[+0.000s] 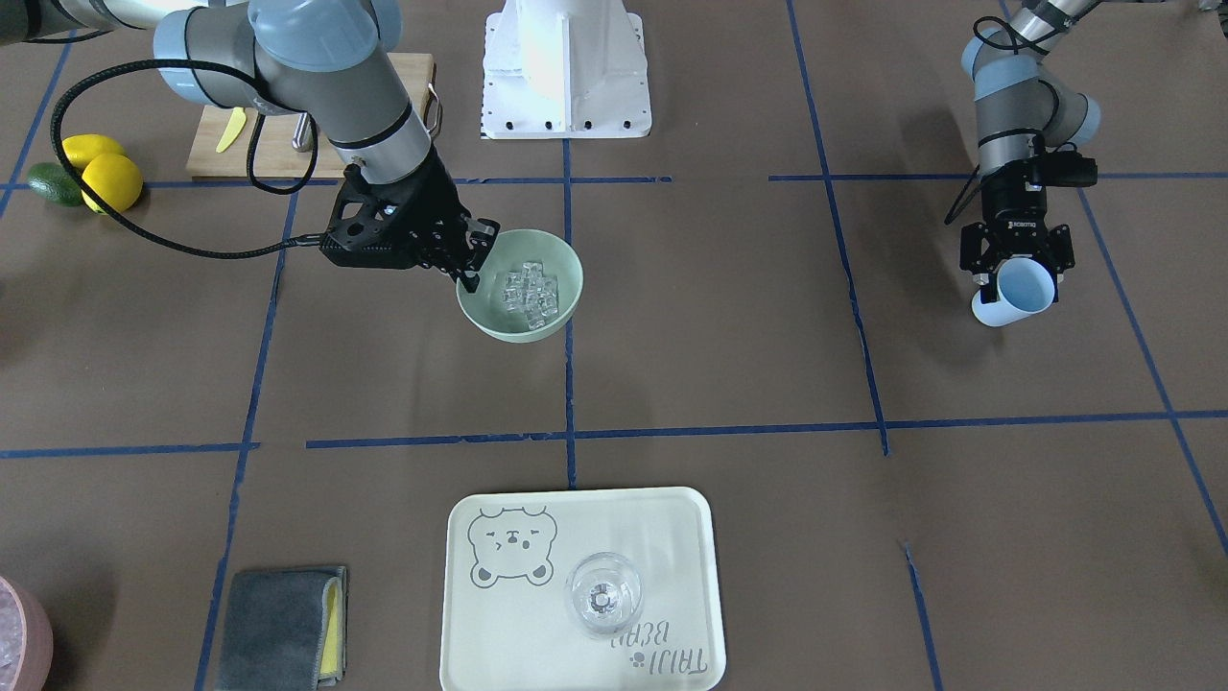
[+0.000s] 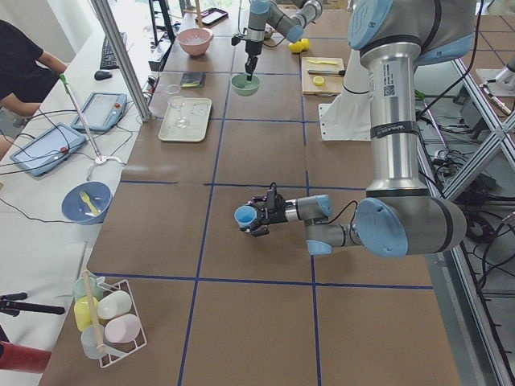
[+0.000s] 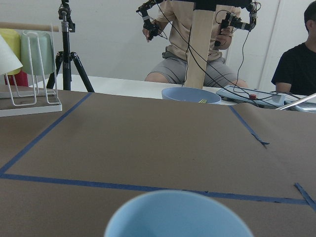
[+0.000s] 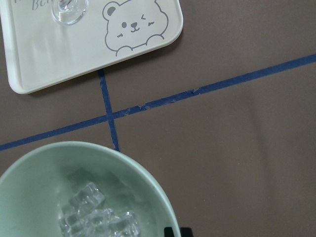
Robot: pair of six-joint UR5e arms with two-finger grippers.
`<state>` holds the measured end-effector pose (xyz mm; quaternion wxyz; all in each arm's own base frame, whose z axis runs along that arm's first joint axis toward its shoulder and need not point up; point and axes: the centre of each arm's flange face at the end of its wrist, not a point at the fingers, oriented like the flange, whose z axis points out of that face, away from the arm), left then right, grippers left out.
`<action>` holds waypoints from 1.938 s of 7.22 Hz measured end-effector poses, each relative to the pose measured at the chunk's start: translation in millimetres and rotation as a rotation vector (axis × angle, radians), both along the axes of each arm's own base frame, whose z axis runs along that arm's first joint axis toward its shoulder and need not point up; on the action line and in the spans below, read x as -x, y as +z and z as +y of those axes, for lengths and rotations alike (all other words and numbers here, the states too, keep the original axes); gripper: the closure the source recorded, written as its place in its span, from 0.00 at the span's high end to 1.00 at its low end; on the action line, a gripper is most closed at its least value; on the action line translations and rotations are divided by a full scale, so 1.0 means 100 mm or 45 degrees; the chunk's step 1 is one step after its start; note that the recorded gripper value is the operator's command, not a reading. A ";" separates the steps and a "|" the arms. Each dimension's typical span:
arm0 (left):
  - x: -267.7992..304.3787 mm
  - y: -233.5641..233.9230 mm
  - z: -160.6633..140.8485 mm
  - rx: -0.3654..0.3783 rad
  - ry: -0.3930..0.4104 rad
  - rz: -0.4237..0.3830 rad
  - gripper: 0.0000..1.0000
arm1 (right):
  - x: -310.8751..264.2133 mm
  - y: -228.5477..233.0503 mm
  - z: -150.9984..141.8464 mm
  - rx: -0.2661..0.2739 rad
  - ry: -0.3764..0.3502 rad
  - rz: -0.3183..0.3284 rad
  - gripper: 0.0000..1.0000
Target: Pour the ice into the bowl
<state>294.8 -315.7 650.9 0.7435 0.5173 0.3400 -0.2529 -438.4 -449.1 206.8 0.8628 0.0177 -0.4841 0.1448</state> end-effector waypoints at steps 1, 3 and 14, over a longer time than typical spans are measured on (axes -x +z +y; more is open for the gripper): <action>0.02 0.00 0.00 -0.002 -0.004 -0.004 1.00 | -0.02 0.02 0.01 -0.002 -0.001 0.001 0.00; 0.12 -0.07 0.03 -0.016 0.009 -0.034 1.00 | -0.04 0.05 0.02 0.001 0.000 0.005 0.00; 1.33 -1.40 -0.89 0.011 0.519 -0.445 1.00 | -1.85 2.48 0.69 -0.164 -0.155 0.189 0.00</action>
